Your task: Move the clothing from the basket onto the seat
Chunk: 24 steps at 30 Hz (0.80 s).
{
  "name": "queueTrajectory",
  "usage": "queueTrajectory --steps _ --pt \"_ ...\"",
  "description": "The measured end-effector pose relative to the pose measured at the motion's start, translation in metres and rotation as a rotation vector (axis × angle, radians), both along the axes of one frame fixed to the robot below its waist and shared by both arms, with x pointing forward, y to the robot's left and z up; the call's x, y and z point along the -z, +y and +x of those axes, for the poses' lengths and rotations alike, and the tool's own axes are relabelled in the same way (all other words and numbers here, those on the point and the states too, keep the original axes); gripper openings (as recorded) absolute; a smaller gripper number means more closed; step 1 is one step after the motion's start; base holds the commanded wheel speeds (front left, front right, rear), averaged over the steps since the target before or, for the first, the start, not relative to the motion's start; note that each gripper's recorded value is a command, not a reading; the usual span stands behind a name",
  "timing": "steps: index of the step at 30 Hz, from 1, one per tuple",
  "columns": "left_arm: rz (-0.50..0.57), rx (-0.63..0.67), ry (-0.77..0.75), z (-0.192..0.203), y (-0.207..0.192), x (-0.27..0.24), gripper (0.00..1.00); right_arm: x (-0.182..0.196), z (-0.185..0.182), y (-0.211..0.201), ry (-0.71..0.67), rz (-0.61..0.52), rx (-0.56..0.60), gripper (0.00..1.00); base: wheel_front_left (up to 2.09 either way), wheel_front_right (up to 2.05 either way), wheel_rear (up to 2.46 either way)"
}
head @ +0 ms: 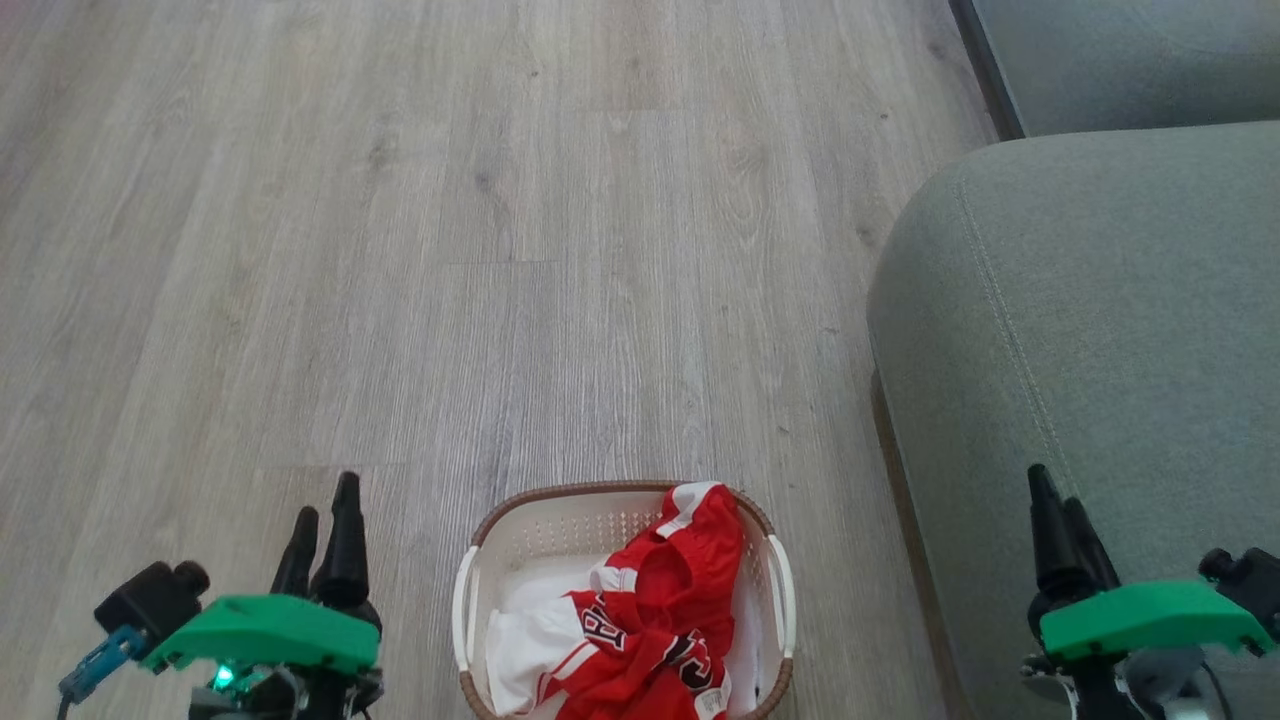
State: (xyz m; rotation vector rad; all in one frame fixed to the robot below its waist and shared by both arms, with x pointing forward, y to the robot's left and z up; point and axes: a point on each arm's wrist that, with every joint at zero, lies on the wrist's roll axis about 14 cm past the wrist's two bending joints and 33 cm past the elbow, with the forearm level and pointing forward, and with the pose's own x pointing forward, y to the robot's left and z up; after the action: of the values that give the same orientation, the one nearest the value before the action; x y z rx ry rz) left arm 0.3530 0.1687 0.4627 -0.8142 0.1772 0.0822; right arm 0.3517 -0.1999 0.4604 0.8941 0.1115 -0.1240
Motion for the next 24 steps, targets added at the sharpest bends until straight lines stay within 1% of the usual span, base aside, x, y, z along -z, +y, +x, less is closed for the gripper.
queueTrajectory --steps 9,24 --pt "0.153 0.022 0.023 -0.006 -0.001 0.005 1.00 0.000 -0.004 0.004 -0.003 -0.121 -0.023 1.00 0.00 0.00 0.00" --pt "0.382 0.032 -0.009 -0.008 0.001 -0.003 1.00 -0.012 -0.004 0.010 -0.046 -0.316 -0.062 1.00 0.00 0.00 0.00"
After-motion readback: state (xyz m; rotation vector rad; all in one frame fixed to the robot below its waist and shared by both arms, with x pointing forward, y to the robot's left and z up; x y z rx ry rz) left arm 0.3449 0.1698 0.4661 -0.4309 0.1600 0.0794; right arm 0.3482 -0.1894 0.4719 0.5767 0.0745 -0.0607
